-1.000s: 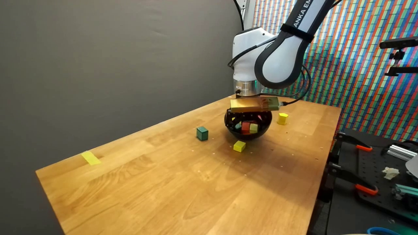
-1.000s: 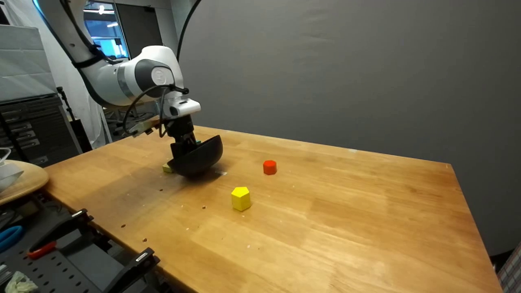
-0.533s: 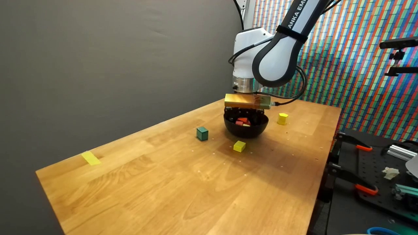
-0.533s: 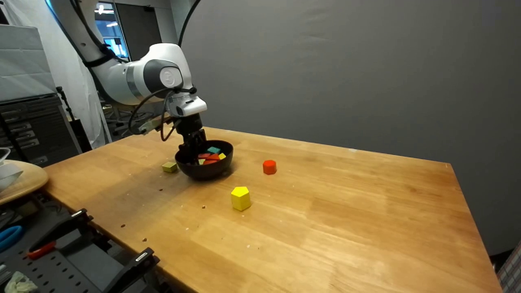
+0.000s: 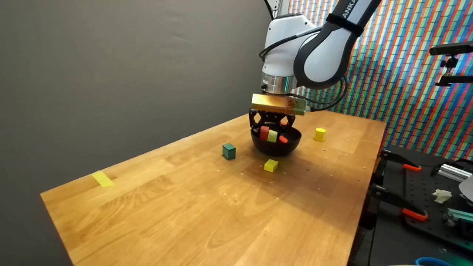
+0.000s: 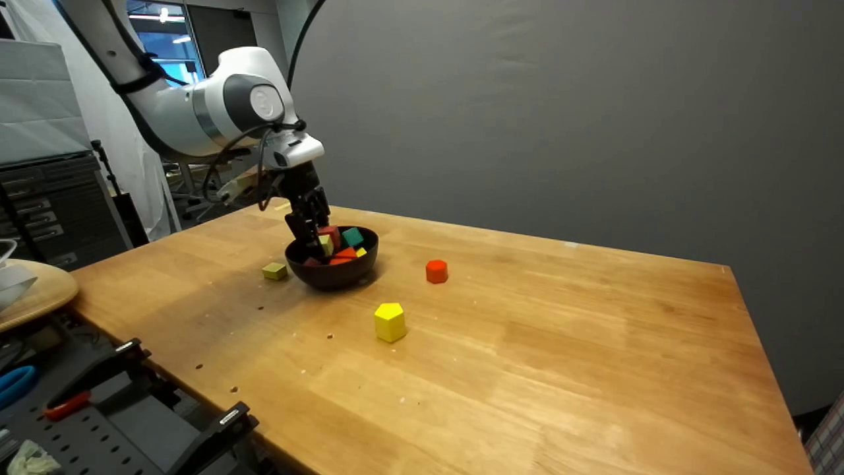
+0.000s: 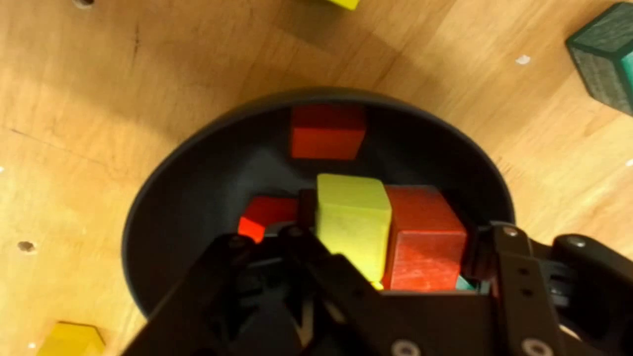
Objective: Remove all the blocks from the black bowl and place them on the table
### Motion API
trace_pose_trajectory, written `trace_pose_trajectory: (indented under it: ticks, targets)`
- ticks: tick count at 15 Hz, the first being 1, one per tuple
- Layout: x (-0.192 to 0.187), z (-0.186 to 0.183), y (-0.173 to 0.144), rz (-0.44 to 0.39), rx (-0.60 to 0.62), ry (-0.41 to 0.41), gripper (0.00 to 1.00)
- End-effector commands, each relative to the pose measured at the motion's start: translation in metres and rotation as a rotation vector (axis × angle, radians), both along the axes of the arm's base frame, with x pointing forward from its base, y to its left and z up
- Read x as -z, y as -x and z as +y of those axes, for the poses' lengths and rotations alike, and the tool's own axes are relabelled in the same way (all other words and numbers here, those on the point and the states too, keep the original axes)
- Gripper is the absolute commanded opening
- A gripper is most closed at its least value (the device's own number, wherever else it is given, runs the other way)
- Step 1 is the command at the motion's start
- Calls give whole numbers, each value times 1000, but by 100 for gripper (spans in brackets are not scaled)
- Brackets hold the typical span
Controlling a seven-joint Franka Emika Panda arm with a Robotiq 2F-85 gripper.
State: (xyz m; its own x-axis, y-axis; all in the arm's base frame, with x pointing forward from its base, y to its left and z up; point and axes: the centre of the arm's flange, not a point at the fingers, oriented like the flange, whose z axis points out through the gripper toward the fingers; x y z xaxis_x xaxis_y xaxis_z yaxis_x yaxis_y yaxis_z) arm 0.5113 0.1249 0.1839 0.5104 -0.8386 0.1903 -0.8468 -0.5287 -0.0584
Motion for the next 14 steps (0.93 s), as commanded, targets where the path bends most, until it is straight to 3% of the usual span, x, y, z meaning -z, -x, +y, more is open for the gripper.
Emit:
trace_pose_trajectory:
  ticks: [1, 5, 9, 11, 14]
  targets:
    - [-59, 17, 30, -51, -58, 38, 38]
    - [-81, 55, 29, -140, -195, 4, 38]
    - [-84, 112, 18, -178, -390, -87, 38]
    - [-78, 143, 12, -150, -491, -125, 38]
    - [-43, 183, -3, -29, -606, -188, 38]
